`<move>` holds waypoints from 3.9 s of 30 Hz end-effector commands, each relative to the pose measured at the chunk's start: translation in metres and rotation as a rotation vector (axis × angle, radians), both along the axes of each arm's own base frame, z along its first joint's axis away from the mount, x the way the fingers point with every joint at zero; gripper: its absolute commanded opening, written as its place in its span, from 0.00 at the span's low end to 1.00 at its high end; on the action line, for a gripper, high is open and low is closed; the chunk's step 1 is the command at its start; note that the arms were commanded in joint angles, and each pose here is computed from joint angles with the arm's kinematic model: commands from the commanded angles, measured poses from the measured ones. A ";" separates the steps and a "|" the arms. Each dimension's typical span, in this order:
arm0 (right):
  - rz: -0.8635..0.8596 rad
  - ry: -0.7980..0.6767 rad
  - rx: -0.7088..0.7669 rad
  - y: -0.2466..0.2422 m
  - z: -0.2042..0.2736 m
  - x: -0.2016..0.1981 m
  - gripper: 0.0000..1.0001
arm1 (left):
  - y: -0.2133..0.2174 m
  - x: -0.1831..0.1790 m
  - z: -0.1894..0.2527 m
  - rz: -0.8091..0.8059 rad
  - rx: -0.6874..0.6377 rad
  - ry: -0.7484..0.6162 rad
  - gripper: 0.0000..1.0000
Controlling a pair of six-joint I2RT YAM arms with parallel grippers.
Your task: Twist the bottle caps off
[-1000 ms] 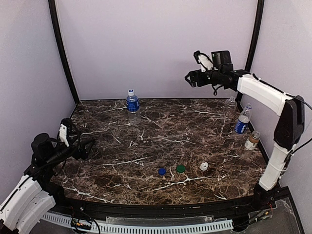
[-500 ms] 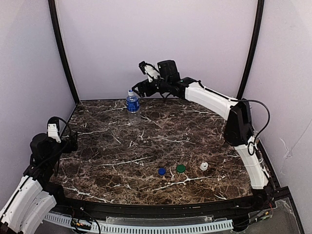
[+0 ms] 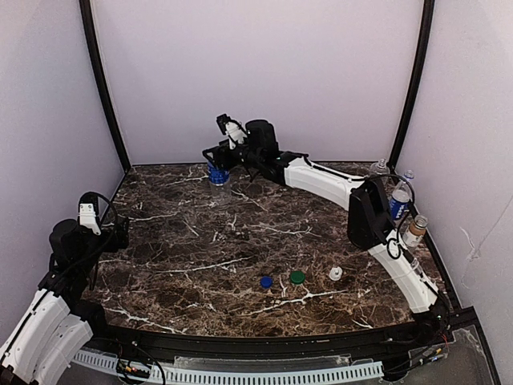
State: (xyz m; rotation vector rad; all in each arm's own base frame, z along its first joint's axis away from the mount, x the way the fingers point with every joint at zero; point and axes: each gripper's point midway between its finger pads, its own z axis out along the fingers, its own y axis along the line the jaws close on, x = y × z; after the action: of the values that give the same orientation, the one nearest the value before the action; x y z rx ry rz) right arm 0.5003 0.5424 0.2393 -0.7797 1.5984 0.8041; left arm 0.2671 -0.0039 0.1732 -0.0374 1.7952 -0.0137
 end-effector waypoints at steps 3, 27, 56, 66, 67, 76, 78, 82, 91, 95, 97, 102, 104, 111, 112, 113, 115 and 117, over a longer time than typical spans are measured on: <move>-0.037 -0.092 0.058 0.013 0.001 0.007 0.60 | -0.003 0.000 -0.004 -0.022 -0.010 -0.004 0.99; -0.007 -0.035 0.021 -0.006 0.049 -0.025 0.00 | -0.054 -0.008 0.014 -0.323 -0.042 -0.076 0.96; 0.589 0.162 0.238 0.075 0.145 -0.296 0.00 | -0.170 -0.068 0.080 -1.058 -0.149 -0.123 0.80; 0.598 0.180 0.244 0.078 0.140 -0.299 0.00 | -0.176 -0.076 0.089 -1.120 -0.134 -0.143 0.49; 0.600 0.179 0.240 0.078 0.140 -0.300 0.00 | -0.176 -0.076 0.087 -1.120 -0.132 -0.143 0.45; 0.507 0.265 0.102 0.042 0.131 -0.279 0.67 | -0.141 -0.045 0.075 -0.904 0.430 -0.211 0.42; 0.447 0.247 0.049 0.030 0.126 -0.274 0.72 | -0.124 -0.030 0.075 -0.803 0.642 -0.225 0.43; 0.399 0.290 -0.011 0.013 0.110 -0.273 0.77 | -0.101 -0.015 0.075 -0.701 1.047 -0.255 0.42; 0.421 0.495 0.035 0.012 0.096 -0.263 0.75 | -0.085 0.005 0.114 -0.469 1.552 -0.410 0.41; 0.457 0.541 0.068 0.023 0.094 -0.262 0.68 | -0.089 0.004 0.115 -0.458 1.673 -0.453 0.42; 0.492 0.563 0.093 0.030 0.094 -0.264 0.62 | -0.092 0.003 0.113 -0.468 1.678 -0.464 0.42; 0.519 0.617 0.102 0.037 0.081 -0.267 0.58 | -0.095 0.003 0.109 -0.469 1.692 -0.471 0.42; 0.521 0.628 0.104 0.038 0.076 -0.268 0.58 | -0.095 0.003 0.110 -0.466 1.683 -0.472 0.42; 0.531 0.660 0.095 0.045 0.059 -0.268 0.59 | -0.095 0.004 0.109 -0.469 1.673 -0.467 0.42; 0.531 0.666 0.093 0.046 0.057 -0.268 0.58 | -0.095 0.005 0.110 -0.467 1.673 -0.466 0.42; 0.529 0.672 0.093 0.046 0.054 -0.267 0.59 | -0.095 0.005 0.111 -0.464 1.671 -0.466 0.42; 0.535 0.687 0.090 0.048 0.050 -0.268 0.58 | -0.094 0.005 0.110 -0.463 1.666 -0.463 0.42; 0.539 0.695 0.091 0.048 0.048 -0.268 0.58 | -0.094 0.005 0.111 -0.459 1.660 -0.460 0.42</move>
State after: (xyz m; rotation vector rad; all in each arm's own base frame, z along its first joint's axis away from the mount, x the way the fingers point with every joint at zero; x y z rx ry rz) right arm 0.2347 0.5845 0.2979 -0.9322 1.9469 1.6204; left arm 0.2711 -0.0990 0.2801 1.4419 0.8788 1.0137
